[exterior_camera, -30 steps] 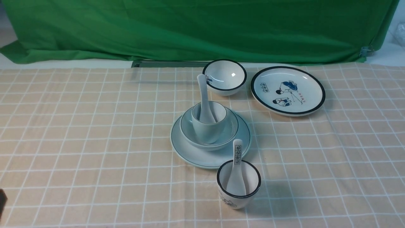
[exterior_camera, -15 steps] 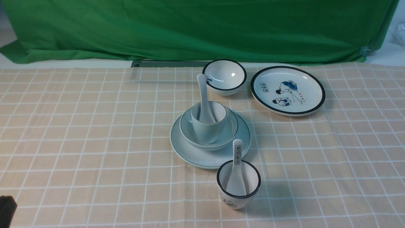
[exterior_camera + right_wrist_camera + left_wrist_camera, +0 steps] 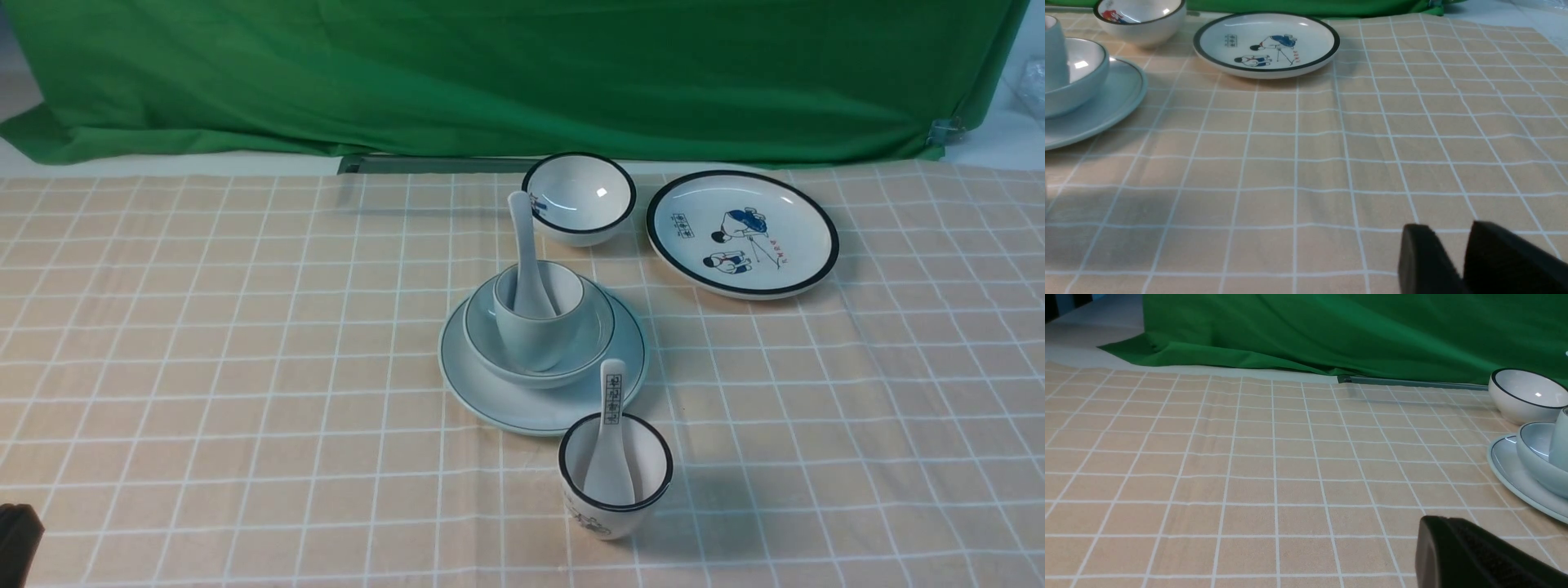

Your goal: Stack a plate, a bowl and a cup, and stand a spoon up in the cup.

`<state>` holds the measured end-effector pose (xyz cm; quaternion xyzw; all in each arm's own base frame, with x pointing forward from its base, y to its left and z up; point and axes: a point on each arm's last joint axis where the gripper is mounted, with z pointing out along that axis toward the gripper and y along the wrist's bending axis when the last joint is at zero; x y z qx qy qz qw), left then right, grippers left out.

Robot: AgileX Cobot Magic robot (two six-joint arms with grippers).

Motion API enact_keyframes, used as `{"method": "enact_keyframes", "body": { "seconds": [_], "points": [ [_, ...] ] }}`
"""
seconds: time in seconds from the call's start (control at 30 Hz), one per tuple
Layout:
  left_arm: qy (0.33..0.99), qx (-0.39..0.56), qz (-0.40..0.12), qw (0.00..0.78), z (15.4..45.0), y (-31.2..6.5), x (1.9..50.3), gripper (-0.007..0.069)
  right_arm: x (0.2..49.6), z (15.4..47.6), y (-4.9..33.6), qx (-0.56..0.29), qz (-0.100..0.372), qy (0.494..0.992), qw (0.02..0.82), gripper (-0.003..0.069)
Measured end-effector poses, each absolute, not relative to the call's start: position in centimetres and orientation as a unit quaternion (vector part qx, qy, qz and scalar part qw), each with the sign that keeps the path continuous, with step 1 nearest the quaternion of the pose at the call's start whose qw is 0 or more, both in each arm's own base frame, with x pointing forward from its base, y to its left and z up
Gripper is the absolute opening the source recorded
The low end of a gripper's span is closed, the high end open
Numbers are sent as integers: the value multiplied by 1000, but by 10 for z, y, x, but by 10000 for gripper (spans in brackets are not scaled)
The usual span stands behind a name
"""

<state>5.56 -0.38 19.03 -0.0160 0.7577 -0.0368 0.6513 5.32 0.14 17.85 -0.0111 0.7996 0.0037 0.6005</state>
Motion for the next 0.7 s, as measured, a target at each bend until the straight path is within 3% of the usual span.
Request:
{"method": "enact_keyframes", "body": {
  "seconds": [0.7],
  "points": [
    [758, -12, -34, 652, 190, -4, 56, 1, 53, 179, 1, -11, 4, 800, 600, 235]
  ]
}}
